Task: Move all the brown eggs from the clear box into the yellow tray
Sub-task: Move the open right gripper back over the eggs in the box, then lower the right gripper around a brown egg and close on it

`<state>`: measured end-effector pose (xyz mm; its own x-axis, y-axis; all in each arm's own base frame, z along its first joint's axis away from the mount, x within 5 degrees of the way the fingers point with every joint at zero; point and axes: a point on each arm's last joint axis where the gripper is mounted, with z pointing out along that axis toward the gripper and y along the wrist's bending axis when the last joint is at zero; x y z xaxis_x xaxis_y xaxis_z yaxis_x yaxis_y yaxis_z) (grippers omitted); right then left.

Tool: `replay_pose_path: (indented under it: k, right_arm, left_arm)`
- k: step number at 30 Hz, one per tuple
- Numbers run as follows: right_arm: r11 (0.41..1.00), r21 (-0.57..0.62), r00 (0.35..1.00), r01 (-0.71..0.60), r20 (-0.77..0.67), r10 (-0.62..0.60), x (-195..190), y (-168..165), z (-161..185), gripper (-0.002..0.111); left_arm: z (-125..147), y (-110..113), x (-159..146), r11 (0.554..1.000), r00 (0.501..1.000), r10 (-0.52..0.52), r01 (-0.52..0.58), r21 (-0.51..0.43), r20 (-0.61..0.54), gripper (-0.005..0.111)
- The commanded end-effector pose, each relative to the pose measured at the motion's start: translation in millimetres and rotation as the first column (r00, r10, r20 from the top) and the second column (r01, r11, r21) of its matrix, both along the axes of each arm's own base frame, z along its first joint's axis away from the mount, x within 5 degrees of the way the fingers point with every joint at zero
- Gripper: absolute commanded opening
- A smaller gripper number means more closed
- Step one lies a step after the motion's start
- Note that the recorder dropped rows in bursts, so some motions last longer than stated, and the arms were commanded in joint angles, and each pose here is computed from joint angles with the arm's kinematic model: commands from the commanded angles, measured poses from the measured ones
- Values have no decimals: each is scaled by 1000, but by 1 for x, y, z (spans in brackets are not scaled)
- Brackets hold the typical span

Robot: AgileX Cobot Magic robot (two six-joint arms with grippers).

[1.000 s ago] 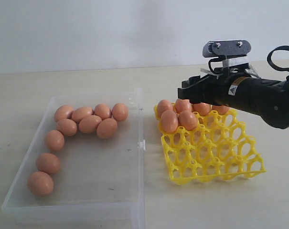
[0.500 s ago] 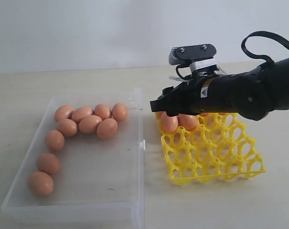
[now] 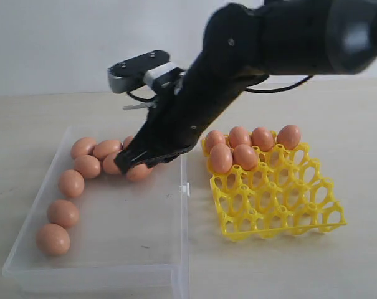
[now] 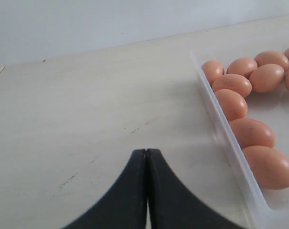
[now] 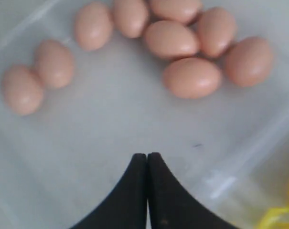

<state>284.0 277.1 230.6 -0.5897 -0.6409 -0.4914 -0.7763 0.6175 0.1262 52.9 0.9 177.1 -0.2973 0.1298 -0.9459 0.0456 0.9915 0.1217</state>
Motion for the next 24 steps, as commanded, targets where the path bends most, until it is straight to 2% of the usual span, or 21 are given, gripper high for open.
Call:
replay_pose_path:
  k: [1, 4, 6, 10, 13, 15, 17, 24]
  right_arm:
    - [980, -17, 942, -197, -281, 184, -13, 39, -3, 0]
    - [963, -49, 904, -266, -360, 232, -13, 59, -13, 3]
    - [966, -60, 902, -252, -376, 212, -9, 72, -19, 9]
    - [979, -97, 925, -181, -355, 136, 1, 96, -38, 28]
    - [986, -103, 939, -130, -331, 89, 4, 111, -43, 45]
    - [990, -87, 944, -108, -320, 75, 5, 120, -44, 52]
    - [993, -68, 947, -93, -316, 67, 5, 130, -44, 56]
    - [998, -46, 947, -47, -320, 30, 7, 146, -51, 55]
  left_arm:
    - [2, 0, 0, 1000, 1000, -4, 4, -7, 16, 0]
    - [2, 0, 0, 1000, 1000, -4, 4, -7, 16, 0]
    - [2, 0, 0, 1000, 1000, -4, 4, -7, 16, 0]
    - [2, 0, 0, 1000, 1000, -4, 4, -7, 16, 0]
    - [2, 0, 0, 1000, 1000, -4, 4, -7, 16, 0]
    - [2, 0, 0, 1000, 1000, -4, 4, -7, 16, 0]
    - [2, 0, 0, 1000, 1000, -4, 4, -7, 16, 0]
    - [2, 0, 0, 1000, 1000, -4, 4, -7, 16, 0]
